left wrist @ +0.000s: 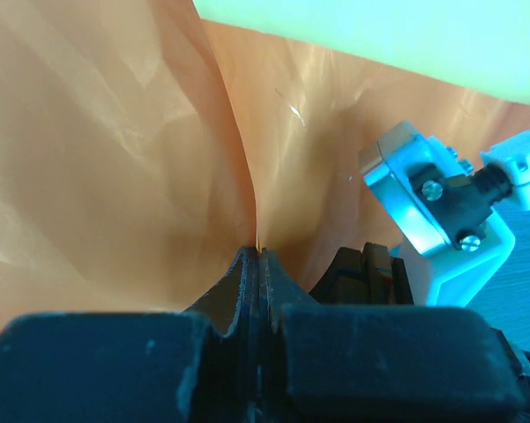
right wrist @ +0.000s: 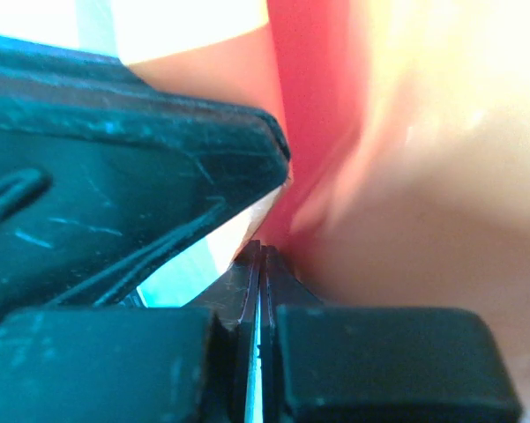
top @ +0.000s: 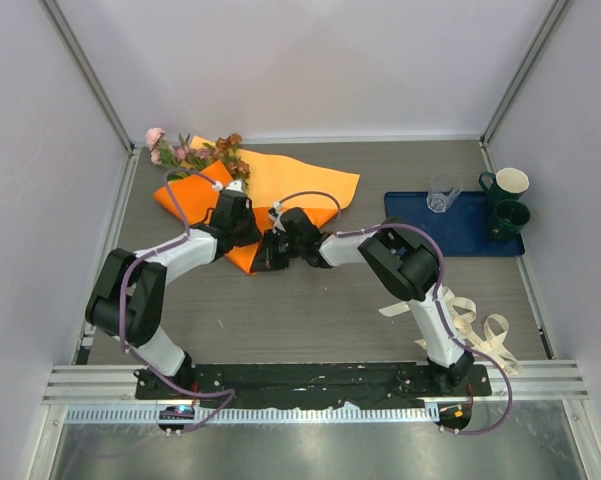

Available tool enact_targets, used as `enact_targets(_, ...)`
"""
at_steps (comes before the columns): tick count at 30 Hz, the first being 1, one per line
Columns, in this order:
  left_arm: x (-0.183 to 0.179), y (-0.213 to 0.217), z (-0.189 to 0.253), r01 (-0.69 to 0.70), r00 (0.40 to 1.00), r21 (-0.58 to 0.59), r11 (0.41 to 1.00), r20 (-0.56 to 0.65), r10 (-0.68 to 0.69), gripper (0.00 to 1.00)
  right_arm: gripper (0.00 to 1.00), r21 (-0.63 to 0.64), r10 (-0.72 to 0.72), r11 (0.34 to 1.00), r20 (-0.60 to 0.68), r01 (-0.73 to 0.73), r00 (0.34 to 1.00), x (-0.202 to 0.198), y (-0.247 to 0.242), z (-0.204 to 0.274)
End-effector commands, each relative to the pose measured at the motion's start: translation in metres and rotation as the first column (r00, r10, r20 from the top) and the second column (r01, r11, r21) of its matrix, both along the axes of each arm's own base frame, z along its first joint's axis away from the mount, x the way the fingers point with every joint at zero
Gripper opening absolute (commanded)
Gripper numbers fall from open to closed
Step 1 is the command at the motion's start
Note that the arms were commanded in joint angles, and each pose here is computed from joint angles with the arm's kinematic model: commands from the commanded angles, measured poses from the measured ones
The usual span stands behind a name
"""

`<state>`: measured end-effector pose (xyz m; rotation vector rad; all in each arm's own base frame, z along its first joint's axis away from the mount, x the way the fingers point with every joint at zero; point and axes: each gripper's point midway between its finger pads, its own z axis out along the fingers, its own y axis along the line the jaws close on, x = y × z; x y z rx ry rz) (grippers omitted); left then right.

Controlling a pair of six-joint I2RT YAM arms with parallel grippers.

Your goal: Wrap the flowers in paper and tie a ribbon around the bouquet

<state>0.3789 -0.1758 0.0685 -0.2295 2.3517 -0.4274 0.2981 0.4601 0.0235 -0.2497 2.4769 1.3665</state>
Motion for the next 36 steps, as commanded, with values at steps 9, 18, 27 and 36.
enact_targets(9,0.002,-0.006,0.012,0.045,0.996,-0.025,0.999,0.075,-0.043,0.0,0.0,0.086,-0.064,0.995,0.06,0.059,0.996,0.019,-0.015,0.052)
enact_targets(18,0.006,-0.018,0.019,0.069,0.994,-0.047,0.996,0.086,-0.065,0.0,0.0,-0.043,-0.1,0.994,0.085,0.104,0.991,0.023,-0.032,0.019)
enact_targets(27,0.014,-0.05,0.012,0.134,0.99,-0.074,0.988,0.059,-0.13,0.0,0.0,-0.101,-0.13,0.986,0.062,0.136,0.99,0.019,-0.045,-0.004)
enact_targets(36,0.016,-0.062,-0.007,0.154,0.988,-0.089,0.984,0.029,-0.152,0.0,0.0,-0.064,-0.133,0.988,0.089,0.139,0.987,0.019,-0.044,0.021)
